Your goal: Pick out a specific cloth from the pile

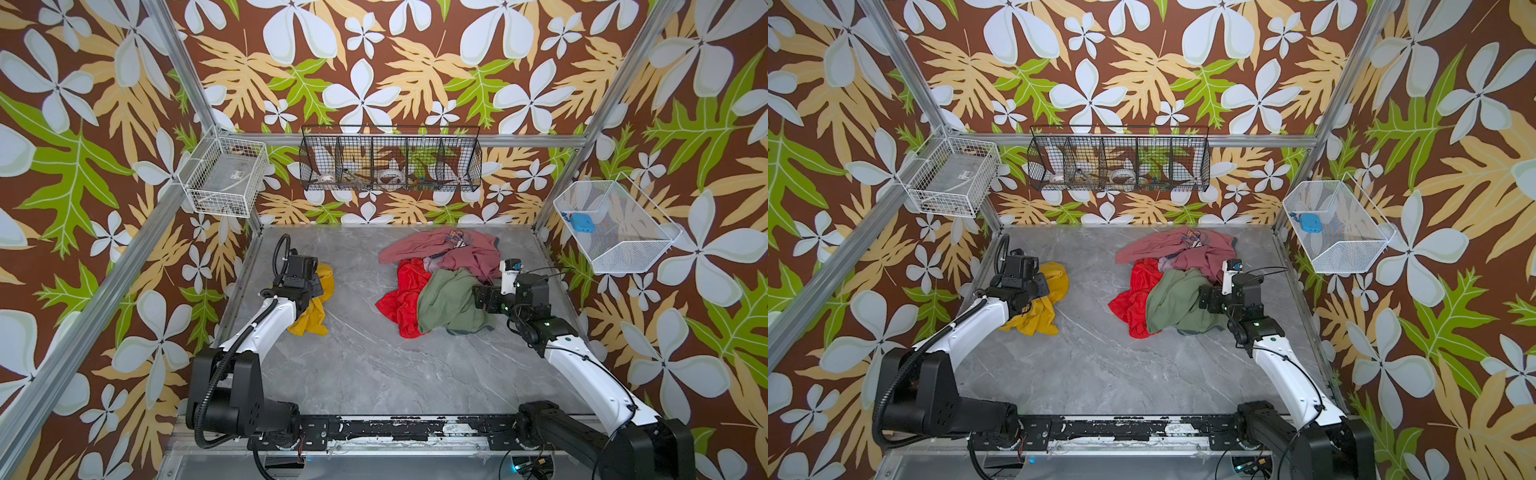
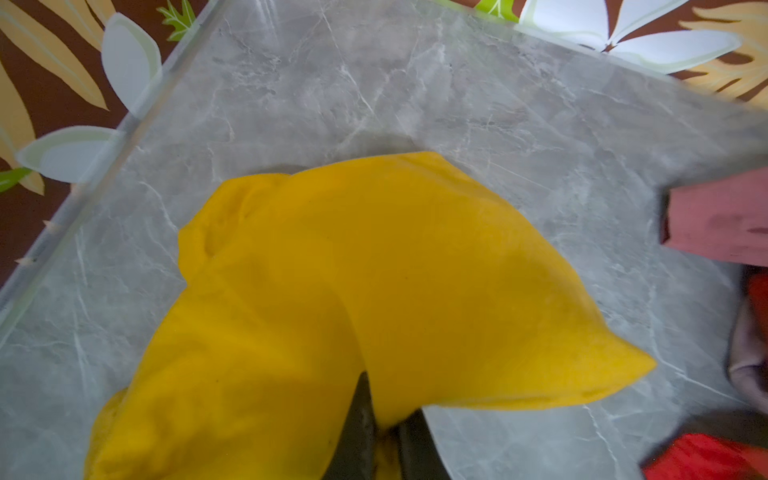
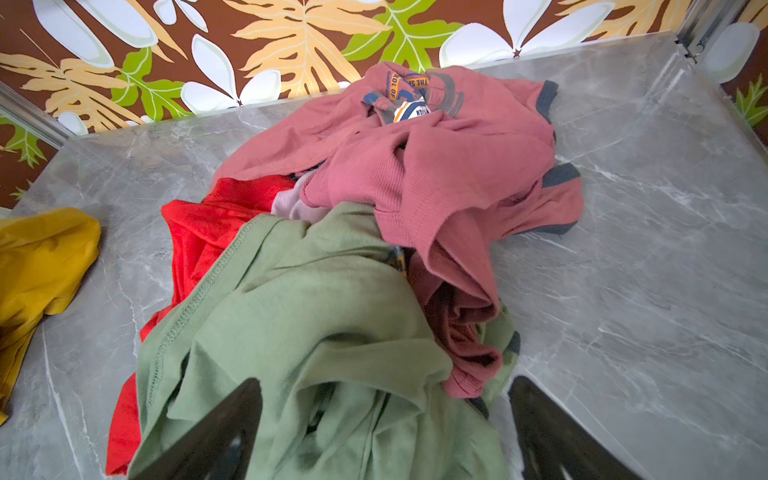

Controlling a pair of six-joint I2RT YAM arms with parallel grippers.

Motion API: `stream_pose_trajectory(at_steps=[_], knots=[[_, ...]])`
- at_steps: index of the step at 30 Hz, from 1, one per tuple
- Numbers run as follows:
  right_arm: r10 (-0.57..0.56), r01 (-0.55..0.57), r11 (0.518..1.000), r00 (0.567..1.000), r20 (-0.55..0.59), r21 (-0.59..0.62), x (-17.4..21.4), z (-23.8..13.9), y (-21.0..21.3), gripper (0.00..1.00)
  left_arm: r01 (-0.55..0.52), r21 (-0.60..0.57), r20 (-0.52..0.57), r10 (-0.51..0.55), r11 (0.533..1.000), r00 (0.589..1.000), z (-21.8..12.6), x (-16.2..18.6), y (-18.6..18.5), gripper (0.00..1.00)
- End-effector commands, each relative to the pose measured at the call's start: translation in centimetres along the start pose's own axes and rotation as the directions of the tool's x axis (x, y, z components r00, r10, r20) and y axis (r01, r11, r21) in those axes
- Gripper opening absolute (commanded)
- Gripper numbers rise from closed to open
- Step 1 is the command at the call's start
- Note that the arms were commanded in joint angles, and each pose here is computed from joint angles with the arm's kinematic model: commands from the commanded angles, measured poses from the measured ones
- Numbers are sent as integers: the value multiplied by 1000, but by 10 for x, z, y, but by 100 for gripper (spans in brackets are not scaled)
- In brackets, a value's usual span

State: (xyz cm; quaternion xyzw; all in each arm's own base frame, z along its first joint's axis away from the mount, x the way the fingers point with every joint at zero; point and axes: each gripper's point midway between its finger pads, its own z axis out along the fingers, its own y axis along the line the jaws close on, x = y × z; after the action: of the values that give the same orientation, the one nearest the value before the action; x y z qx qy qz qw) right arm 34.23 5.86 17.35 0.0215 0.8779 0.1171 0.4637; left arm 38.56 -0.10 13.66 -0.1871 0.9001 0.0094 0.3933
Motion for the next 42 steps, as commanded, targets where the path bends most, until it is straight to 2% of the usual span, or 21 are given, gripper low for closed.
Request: stream_pose_trajectory(at_steps=[1,4,11,21,22,26,32,36,42], knots=[[10,-10,1000,1000,-1,4,2,3,-1,92,102,89,52,-107,991,993,-11,-10,-12,0],[13,-13,1000,1000,-2,1,3,5,0,92,139,122,27,-143,983,989,-10,3,-13,0],[8,-8,1000,1000,-13,4,7,6,-1,92,193,137,-134,-174,972,975,11,70,-16,0],[4,-4,1000,1000,-20,7,6,8,-1,92,183,65,-302,-155,981,941,38,126,-8,1],[2,-2,1000,1000,-18,8,5,8,-1,92,179,60,-310,-152,982,939,40,128,-8,5],[-10,11,1000,1000,-19,20,4,7,-3,92,171,57,-310,-146,984,939,42,126,-10,38],[-18,19,999,1000,-20,34,4,8,-6,93,106,78,-245,-84,991,966,19,110,-26,58],[-18,19,999,999,-30,36,6,11,-6,93,75,59,-195,-63,995,979,-5,105,-31,67],[-29,31,999,999,-33,43,5,12,-7,93,72,-2,-98,-72,997,993,-37,81,-9,68]])
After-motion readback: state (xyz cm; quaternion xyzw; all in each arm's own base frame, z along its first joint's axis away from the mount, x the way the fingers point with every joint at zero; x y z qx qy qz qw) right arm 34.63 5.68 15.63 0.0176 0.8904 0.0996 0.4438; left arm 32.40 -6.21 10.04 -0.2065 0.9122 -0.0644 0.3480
